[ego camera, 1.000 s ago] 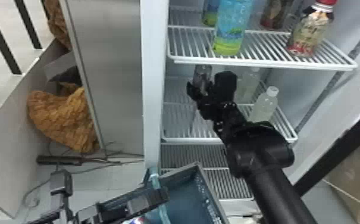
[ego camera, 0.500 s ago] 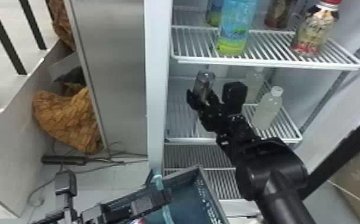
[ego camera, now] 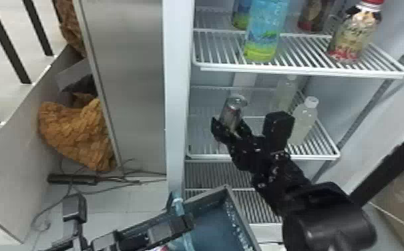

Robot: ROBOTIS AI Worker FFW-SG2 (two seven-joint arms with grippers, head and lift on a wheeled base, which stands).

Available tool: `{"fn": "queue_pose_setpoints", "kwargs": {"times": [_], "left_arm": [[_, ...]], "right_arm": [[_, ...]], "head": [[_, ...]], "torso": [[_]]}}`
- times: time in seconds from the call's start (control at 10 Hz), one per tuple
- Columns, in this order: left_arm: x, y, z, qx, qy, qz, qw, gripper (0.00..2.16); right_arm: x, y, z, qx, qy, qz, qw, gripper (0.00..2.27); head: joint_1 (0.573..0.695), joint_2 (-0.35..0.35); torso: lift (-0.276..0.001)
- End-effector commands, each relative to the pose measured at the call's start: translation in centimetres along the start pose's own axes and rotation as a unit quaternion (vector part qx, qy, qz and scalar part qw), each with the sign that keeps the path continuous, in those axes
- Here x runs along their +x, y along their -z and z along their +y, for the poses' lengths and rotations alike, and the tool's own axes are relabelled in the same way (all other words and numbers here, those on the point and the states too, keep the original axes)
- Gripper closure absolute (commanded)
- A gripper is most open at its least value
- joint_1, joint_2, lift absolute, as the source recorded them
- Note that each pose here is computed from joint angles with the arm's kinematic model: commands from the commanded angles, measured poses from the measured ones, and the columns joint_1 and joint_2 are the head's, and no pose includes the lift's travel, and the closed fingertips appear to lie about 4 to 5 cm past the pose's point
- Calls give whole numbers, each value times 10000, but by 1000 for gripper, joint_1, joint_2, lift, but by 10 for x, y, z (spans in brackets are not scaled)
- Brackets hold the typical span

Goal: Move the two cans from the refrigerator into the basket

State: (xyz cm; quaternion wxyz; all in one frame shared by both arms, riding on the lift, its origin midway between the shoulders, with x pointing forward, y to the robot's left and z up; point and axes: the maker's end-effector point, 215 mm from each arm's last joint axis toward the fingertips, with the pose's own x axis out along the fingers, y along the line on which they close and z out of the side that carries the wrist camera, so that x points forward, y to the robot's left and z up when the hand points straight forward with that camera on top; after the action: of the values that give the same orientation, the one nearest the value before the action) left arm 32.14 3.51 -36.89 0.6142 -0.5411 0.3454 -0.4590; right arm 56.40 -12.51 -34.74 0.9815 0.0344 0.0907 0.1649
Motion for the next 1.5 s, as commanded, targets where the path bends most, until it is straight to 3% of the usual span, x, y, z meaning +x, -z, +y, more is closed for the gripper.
{"fn": "queue_pose_setpoints", "kwargs": {"times": [0.0,0.5,0.9,1.4], "left_arm": [[0,1,0,-12,-1,3,10000,1210],[-1,4,3,-58,-15,-23,10000,1210],[-7,2,6,-64,-64,-93,9999,1210],[-8,1,6,-66,-70,-124,9999,1210]], "right_arm": [[-21,-4,4,73,-50,-6,10000,1285],[-81,5,41,354,-488,232,9979,1285],[-141,29,60,539,-684,778,9932,1286],[-191,72,72,698,-951,1585,9803,1286]], "head": [[695,-112],[695,-117],[695,-110],[695,-120]], "torso": [[-219],[-219],[-219],[-219]]}}
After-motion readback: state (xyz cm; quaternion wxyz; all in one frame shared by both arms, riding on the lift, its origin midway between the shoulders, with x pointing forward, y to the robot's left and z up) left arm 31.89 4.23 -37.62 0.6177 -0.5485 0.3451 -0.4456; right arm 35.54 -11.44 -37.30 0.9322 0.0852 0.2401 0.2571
